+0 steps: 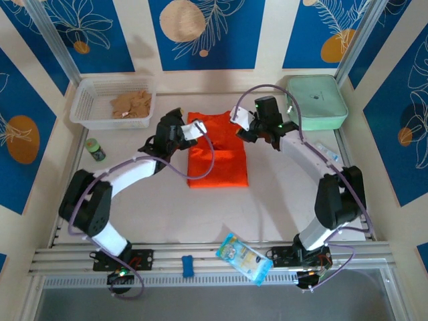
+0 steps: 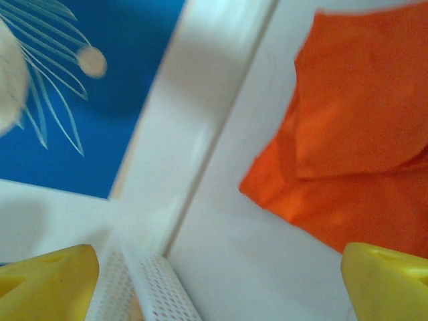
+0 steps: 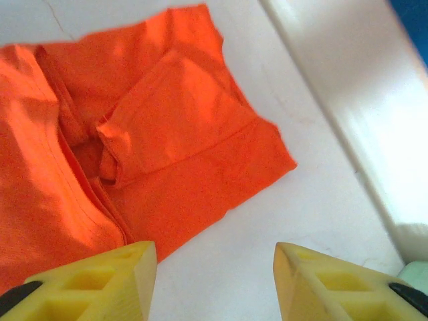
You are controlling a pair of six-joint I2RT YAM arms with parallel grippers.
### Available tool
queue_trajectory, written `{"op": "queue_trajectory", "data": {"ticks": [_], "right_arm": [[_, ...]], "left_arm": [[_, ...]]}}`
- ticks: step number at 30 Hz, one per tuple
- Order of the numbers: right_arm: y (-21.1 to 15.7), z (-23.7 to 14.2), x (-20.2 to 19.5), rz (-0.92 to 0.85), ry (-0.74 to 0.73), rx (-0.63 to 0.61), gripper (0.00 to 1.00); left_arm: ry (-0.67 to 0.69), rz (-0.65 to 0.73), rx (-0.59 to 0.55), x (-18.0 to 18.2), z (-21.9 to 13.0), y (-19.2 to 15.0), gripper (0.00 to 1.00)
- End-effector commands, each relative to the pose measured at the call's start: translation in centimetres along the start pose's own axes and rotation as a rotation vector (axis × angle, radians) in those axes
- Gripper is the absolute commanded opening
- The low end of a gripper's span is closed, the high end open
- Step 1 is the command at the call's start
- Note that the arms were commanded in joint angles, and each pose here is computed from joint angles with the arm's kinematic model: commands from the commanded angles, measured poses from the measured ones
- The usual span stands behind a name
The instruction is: Fold and stack the t-shirts
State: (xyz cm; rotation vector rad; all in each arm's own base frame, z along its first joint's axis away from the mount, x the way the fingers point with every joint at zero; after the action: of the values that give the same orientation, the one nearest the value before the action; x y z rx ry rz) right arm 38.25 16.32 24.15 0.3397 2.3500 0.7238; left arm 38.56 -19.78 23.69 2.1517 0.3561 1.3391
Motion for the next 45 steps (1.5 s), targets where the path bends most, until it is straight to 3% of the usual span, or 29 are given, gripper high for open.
{"op": "queue_trajectory", "data": {"ticks": [1,8,12,15,20,24,29,45], "right_arm": [[0.7,-2.6,2.1,-0.085,0.092,-0.115,0.52],[0.7,-8.7,7.3,-0.332,0.289,-0.224,0.61],[-1.4,-9.4,10.6,-0.533,0.431,-0.096,0.65],[-3.3,-8.4,12.4,-0.642,0.516,0.036,0.66],[-5.7,-5.1,14.1,-0.748,0.612,0.218,0.67],[-6.5,-2.6,15.0,-0.777,0.635,0.224,0.67],[-7.8,-0.2,15.6,-0.772,0.684,0.263,0.66],[-9.2,3.2,17.0,-0.719,0.760,0.299,0.57]], "left_arm": [[-0.088,0.040,-0.134,0.1,-2.7,1.1,0.96],[-0.390,0.331,-0.292,-3.1,-9.6,1.3,0.98],[-0.538,0.346,-0.279,-3.7,-12.3,1.4,0.85],[-0.603,0.350,-0.281,-4.3,-13.4,1.3,0.85],[-0.728,0.395,-0.225,-6.9,-13.1,0.4,0.91],[-0.812,0.490,-0.164,-10.1,-12.4,-0.9,0.92],[-0.875,0.495,-0.135,-12.5,-11.5,-2.1,0.91],[-0.909,0.491,-0.119,-14.2,-10.6,-3.1,0.91]]}}
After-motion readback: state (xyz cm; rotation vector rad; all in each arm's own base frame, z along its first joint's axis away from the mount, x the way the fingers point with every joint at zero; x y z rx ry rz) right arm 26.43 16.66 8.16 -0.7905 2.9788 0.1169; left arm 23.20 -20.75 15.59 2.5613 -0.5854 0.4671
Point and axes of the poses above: each hand's point on the last joint's axis, 136 mm out from that joint toward the fingers, its own z axis out along the fingers, its own x axis along the line the jaws close on, y = z × x, the point moved 6 cm from there along -z, back along the fingers, and after that the axes turned 5 degrees about -z, right-handed, at the moved point
